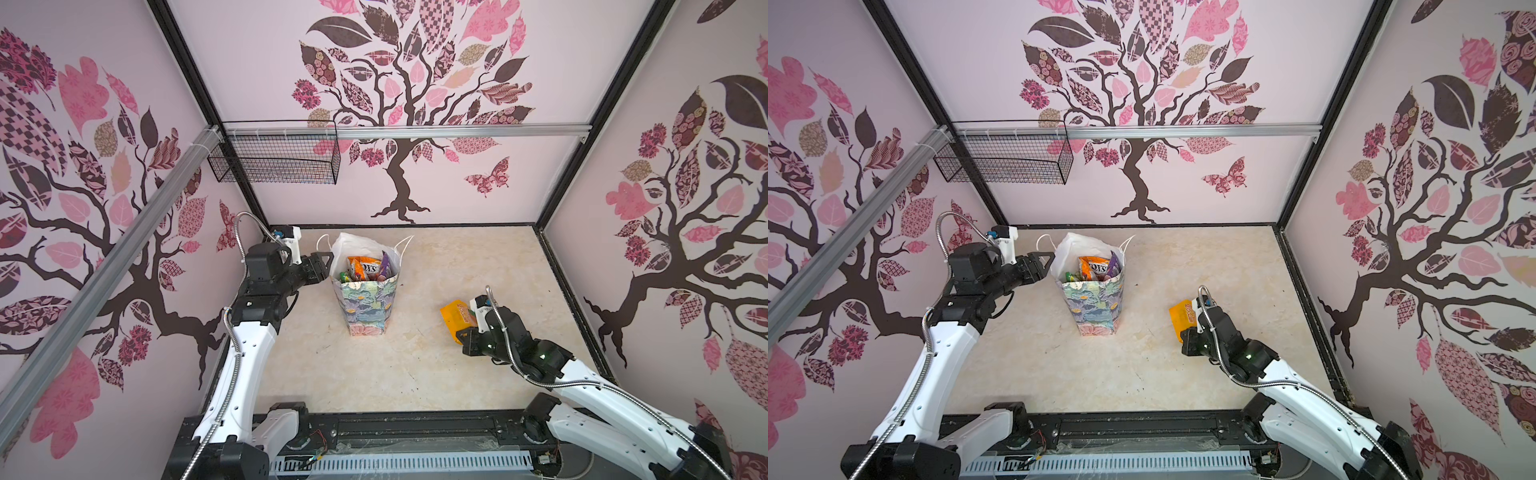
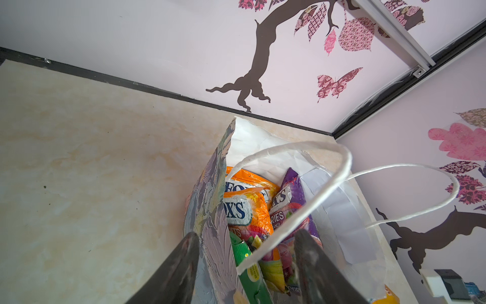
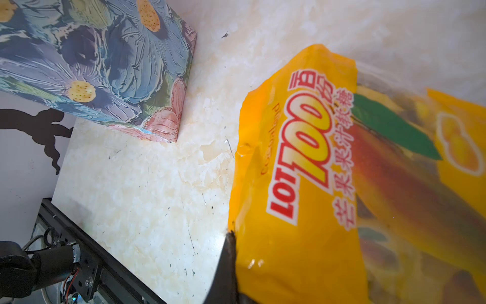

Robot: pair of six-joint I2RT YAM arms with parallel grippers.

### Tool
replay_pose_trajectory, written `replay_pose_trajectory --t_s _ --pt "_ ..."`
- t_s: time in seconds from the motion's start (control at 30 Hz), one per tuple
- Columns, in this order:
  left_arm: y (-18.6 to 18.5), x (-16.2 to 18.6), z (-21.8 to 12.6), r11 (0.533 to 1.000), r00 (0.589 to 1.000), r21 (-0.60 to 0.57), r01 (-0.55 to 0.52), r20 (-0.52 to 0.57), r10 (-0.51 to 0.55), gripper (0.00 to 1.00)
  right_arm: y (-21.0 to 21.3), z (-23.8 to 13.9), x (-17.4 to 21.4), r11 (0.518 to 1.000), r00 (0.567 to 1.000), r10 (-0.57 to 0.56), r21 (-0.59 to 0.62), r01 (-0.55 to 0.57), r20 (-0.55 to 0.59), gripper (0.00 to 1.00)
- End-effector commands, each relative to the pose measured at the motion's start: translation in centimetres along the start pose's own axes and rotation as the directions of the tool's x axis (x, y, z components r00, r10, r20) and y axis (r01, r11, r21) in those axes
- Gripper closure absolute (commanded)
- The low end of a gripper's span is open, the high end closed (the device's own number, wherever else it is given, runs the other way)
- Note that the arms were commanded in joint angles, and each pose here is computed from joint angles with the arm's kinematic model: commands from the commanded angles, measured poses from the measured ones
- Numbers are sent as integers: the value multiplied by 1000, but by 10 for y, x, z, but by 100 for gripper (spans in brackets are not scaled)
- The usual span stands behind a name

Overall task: Place the snacks into the paper bag
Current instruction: 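Close the right gripper on the edge of the yellow packet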

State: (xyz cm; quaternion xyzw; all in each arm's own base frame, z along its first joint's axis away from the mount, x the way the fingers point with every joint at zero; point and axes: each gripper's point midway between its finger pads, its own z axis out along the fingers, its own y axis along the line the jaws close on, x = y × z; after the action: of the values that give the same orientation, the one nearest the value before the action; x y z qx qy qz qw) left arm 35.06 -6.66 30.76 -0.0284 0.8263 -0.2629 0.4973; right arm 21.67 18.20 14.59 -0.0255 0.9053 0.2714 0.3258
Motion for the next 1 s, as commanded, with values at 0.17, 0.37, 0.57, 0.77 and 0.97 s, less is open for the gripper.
replay_pose_trajectory --t_s 0.17,0.37,0.57,0.77,0.97 --pt "2 -1 -3 1000 1000 1 -2 15 2 42 37 -57 -72 995 975 -96 -20 102 198 100" --pt "4 -1 -3 1000 1000 -1 5 17 -5 42 47 -79 -93 991 961 -130 -6 136 243 100" --pt "8 -3 -4 1000 1000 -13 5 28 -5 42 55 -87 -105 986 955 -164 8 167 246 100" --pt "7 -3 -3 1000 1000 5 8 25 -8 46 76 -103 -119 979 946 -177 -52 198 272 100" --pt "8 -2 -2 1000 1000 7 6 19 -6 77 95 -117 -129 968 939 -190 -103 227 285 100"
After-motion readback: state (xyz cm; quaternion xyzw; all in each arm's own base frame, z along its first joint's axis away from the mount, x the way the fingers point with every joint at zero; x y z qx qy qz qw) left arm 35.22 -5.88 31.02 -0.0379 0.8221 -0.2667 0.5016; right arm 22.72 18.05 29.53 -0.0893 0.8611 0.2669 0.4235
